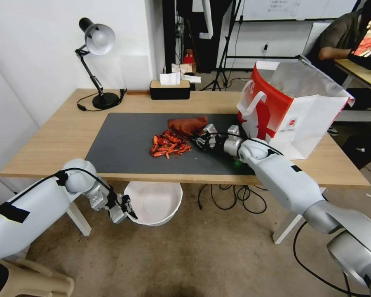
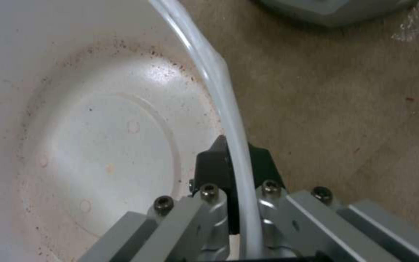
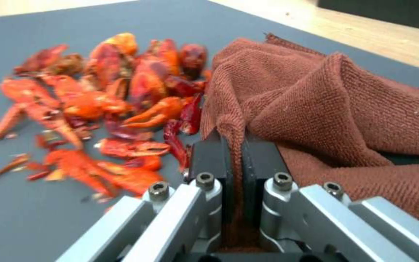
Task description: Sweep shrimp from table into container with towel, then put container into takeout bag.
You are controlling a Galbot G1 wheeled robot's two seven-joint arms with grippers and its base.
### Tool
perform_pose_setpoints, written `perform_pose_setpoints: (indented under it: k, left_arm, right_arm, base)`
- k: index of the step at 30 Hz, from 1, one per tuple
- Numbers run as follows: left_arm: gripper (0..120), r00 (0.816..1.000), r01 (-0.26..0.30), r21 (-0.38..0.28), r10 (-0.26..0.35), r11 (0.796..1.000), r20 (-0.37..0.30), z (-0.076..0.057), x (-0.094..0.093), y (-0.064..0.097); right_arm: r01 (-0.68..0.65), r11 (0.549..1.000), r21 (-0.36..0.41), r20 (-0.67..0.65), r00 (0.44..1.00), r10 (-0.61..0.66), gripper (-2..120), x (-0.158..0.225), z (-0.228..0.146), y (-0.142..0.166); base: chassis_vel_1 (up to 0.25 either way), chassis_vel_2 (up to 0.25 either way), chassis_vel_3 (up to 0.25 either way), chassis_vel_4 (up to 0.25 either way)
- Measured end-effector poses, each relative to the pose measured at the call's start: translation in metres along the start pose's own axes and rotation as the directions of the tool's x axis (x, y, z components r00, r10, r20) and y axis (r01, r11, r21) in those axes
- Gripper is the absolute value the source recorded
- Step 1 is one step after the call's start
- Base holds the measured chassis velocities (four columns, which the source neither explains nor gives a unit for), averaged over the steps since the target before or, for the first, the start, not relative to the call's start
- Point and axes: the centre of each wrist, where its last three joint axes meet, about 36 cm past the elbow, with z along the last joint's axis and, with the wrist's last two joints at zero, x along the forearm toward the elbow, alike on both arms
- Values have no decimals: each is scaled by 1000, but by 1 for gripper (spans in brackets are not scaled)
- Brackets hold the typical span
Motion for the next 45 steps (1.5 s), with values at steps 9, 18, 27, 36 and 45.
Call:
perform_pose_setpoints:
  k: [9, 18, 27, 36, 45]
  left_arm:
    - [0, 1000, -2, -3, 2, 1000, 2, 0, -1, 2]
    - [0, 1000, 0, 0, 0, 1000, -1, 0, 2, 0]
    - [0, 1000, 2, -1, -2, 1000, 2, -5, 5, 1]
    - [0, 1000, -16, -14, 16, 1000, 18, -9, -4, 11]
    - [0, 999, -33, -34, 33, 999, 27, -9, -6, 34]
  right_arm:
    - [81, 997, 12, -3, 997, -81, 2, 3, -4, 9]
    - [113, 993, 41, -7, 994, -113, 2, 11, -10, 18]
    - [127, 991, 48, -16, 992, -126, 2, 32, -5, 29]
    - [127, 992, 23, -11, 992, -127, 2, 42, 3, 40]
    - [122, 992, 14, -6, 993, -122, 2, 54, 10, 48]
  base:
    - [0, 0, 0, 0]
    - [0, 0, 0, 0]
    - [0, 0, 0, 0]
    - [0, 0, 0, 0]
    - [0, 0, 0, 0]
